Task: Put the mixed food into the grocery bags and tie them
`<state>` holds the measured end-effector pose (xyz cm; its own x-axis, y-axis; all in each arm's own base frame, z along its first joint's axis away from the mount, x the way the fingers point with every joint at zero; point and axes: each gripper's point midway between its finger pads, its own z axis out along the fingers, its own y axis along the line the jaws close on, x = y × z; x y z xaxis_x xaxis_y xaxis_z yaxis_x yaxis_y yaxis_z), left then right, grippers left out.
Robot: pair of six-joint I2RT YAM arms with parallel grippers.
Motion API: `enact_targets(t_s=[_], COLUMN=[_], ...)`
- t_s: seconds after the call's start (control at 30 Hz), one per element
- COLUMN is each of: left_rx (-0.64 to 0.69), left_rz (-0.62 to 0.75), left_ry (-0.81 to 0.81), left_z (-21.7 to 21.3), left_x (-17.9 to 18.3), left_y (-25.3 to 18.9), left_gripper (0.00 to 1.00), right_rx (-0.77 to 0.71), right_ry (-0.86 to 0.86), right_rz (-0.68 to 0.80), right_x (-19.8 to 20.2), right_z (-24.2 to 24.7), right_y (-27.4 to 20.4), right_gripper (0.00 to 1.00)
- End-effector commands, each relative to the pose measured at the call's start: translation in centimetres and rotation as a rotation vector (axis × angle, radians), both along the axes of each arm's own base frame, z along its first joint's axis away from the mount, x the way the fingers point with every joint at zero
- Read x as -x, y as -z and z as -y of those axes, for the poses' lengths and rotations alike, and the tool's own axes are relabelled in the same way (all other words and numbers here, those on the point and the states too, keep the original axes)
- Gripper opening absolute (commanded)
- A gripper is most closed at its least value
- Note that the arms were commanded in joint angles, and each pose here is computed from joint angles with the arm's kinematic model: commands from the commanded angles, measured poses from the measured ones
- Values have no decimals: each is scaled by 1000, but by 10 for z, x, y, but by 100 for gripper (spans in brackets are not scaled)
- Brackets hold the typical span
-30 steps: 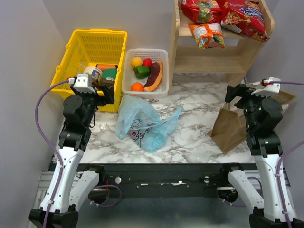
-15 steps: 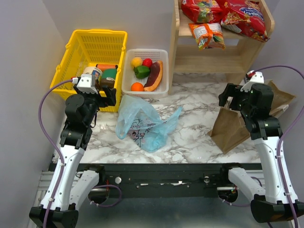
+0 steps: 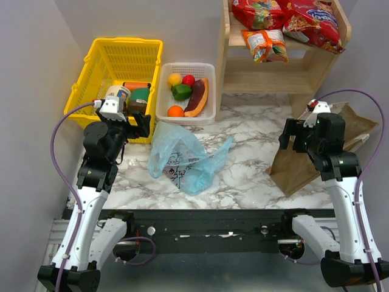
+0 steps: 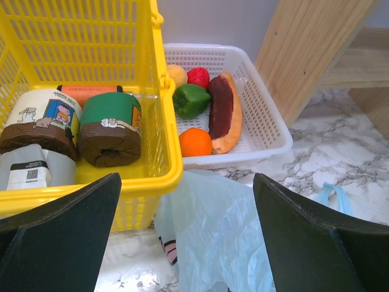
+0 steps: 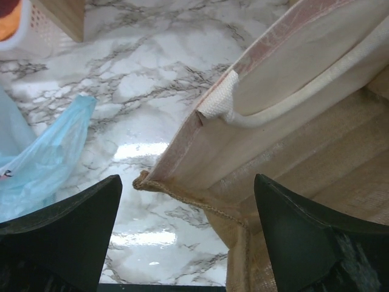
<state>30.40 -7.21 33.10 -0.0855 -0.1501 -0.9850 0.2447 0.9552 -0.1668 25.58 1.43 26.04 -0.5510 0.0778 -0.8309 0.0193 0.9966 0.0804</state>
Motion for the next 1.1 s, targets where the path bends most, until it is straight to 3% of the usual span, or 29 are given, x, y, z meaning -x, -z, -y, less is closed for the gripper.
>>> enact_targets(t_s=[0.0, 0.2, 0.3, 0.43, 0.47, 0.53, 0.57, 0.63, 1.07], left_rx=[-2, -2, -1, 1, 1, 1, 3, 3, 27], left_rz=[11, 3, -1, -10, -11, -12, -12, -12, -26], left_ry=[20, 18, 15, 16, 16, 16, 19, 22, 110], left_z=[2, 2, 2, 3, 3, 3, 3, 4, 23], left_x=[1, 0, -1, -3, -3, -3, -3, -3, -2], left_y=[-1, 1, 3, 5, 5, 5, 5, 5, 8], left_gripper=[99, 99, 99, 99, 99, 99, 99, 99, 99], right_rx=[82, 118, 100, 18, -7, -111, -151, -277, -673], right_ry=[55, 49, 18, -109, -140, -215, -235, -276, -335], right_rz=[-100, -119, -131, -143, -138, -95, -78, -37, 278], right_x=[8, 9, 9, 12, 12, 14, 14, 11, -9], right_z=[17, 15, 9, -18, -26, -50, -58, -81, -217], right_y=[23, 29, 33, 35, 34, 23, 19, 9, -40], right_gripper=[96, 95, 88, 57, 40, 25, 11, 3, 1])
